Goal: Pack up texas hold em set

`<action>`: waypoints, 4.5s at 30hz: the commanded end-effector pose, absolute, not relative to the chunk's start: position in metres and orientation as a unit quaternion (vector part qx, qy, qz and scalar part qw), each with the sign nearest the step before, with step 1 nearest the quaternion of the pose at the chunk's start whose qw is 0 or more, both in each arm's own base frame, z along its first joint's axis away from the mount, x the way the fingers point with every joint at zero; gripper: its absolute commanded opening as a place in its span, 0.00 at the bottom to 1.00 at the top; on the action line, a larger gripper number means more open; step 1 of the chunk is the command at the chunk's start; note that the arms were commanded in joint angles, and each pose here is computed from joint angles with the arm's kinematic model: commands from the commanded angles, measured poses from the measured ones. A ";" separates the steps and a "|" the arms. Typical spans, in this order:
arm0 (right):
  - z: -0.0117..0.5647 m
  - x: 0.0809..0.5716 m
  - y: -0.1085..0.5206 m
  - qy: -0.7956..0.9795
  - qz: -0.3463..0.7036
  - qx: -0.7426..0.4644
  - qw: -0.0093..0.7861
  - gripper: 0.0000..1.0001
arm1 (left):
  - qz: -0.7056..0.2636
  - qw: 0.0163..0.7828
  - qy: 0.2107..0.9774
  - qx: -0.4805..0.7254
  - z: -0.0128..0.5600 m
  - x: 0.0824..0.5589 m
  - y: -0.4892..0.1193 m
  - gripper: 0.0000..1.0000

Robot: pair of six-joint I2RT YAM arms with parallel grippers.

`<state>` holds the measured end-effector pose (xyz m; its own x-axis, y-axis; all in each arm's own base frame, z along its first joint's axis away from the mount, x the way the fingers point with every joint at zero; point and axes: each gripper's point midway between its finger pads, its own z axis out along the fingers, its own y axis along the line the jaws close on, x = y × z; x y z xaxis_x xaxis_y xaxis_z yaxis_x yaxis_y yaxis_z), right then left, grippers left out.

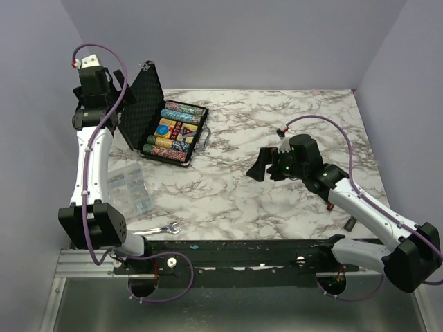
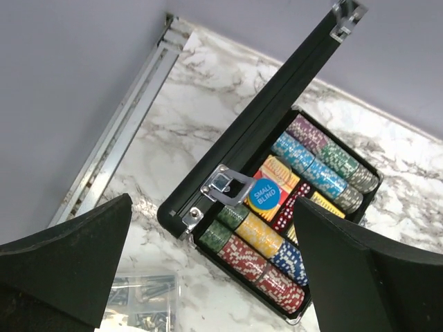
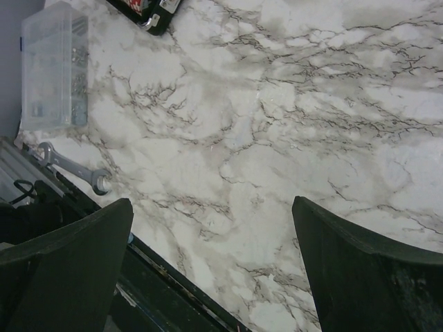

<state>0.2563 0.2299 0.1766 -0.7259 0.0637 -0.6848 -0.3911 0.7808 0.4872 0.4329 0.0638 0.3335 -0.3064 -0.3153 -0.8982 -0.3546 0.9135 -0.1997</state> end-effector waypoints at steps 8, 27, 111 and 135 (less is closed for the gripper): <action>0.173 0.255 0.237 0.874 0.329 -0.101 0.344 1.00 | -0.095 0.506 0.840 -0.172 0.278 0.456 0.058 0.96; 0.162 0.255 0.247 0.876 0.346 -0.097 0.322 1.00 | -0.197 0.465 0.854 -0.128 0.260 0.446 -0.004 0.90; 0.006 0.567 0.371 0.796 0.515 0.088 0.306 0.06 | -0.402 0.185 0.877 -0.189 0.085 0.445 -0.126 0.49; 0.082 0.588 0.389 0.742 0.579 0.059 0.333 0.63 | -0.405 0.188 0.876 -0.185 0.090 0.446 -0.127 0.49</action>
